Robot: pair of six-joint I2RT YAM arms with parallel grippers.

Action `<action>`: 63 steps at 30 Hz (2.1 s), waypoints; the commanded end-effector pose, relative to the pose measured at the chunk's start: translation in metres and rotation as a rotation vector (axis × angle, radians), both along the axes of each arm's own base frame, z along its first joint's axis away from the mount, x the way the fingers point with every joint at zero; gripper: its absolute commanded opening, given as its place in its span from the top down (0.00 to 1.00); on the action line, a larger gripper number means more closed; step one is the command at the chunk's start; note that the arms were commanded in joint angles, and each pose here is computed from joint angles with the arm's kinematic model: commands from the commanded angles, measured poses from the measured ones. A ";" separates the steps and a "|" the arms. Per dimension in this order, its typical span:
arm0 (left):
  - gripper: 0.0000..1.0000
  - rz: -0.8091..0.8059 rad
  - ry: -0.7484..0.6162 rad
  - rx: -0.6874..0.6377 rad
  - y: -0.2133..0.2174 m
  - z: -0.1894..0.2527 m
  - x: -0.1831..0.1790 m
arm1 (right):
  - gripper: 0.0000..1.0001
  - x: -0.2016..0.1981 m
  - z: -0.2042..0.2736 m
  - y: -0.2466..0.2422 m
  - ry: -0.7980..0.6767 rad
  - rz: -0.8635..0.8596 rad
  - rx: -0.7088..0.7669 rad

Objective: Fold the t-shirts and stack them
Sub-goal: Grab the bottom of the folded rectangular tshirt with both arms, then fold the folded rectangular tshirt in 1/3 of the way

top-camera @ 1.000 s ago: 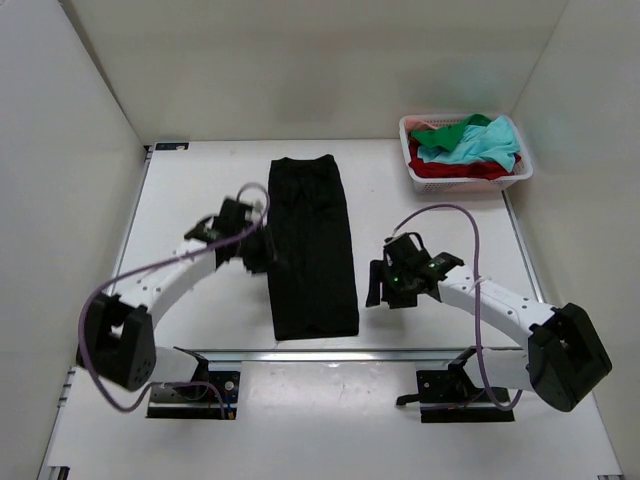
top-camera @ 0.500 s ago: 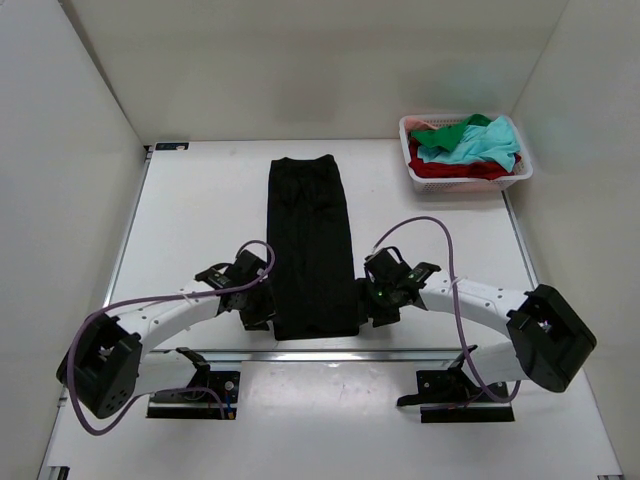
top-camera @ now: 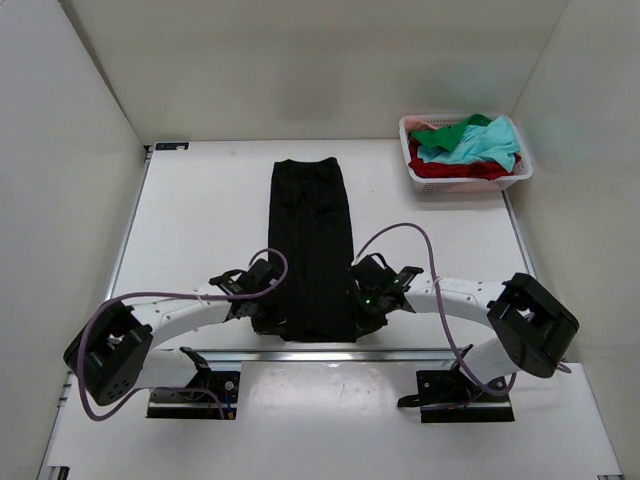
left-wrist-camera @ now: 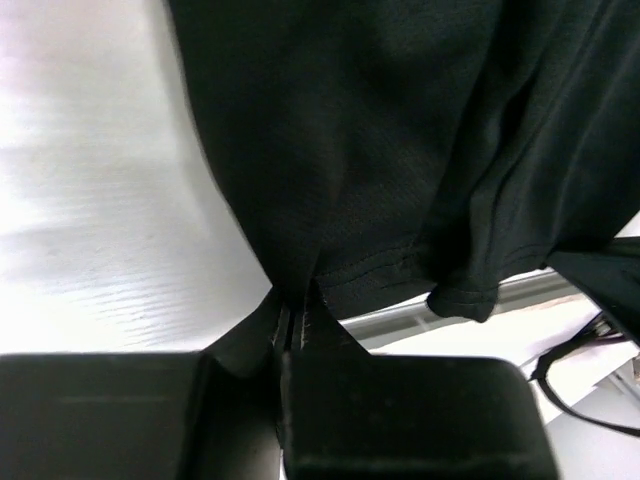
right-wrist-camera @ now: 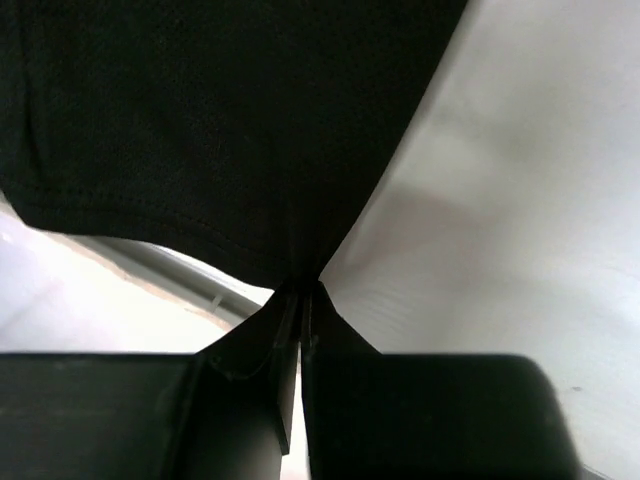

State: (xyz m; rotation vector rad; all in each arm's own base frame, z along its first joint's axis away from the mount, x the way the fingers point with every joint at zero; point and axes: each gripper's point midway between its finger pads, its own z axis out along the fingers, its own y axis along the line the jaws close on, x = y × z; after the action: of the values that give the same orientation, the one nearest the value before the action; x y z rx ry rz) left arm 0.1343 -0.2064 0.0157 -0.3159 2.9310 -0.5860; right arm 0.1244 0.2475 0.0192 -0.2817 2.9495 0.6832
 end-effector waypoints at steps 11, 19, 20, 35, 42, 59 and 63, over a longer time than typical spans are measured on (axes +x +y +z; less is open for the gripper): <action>1.00 0.076 -0.059 -0.137 0.020 0.057 0.035 | 1.00 0.009 0.051 -0.007 0.049 0.063 0.095; 1.00 0.061 -0.138 -0.105 0.023 0.094 0.149 | 1.00 0.121 0.084 0.000 -0.055 0.018 0.109; 1.00 0.054 -0.126 -0.098 0.023 0.089 0.157 | 1.00 0.135 0.094 0.004 -0.079 0.011 0.124; 0.52 0.138 -0.160 -0.155 0.038 0.080 0.292 | 0.63 0.329 0.096 0.003 -0.195 -0.196 0.121; 0.33 0.199 -0.277 -0.274 0.038 0.111 0.307 | 0.54 0.330 0.112 -0.030 -0.284 -0.289 0.064; 0.31 0.249 -0.137 -0.011 0.062 0.037 0.167 | 0.48 0.190 0.043 -0.012 -0.121 -0.176 0.058; 0.30 0.250 -0.143 0.011 0.050 0.025 0.168 | 0.49 0.185 0.030 0.001 -0.095 -0.159 0.031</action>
State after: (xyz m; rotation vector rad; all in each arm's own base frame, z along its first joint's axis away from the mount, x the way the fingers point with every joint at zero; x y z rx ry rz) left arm 0.2937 -0.1516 0.0401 -0.5954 2.7585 -0.5673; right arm 0.3024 0.2340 0.0503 -0.0644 2.8588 0.6663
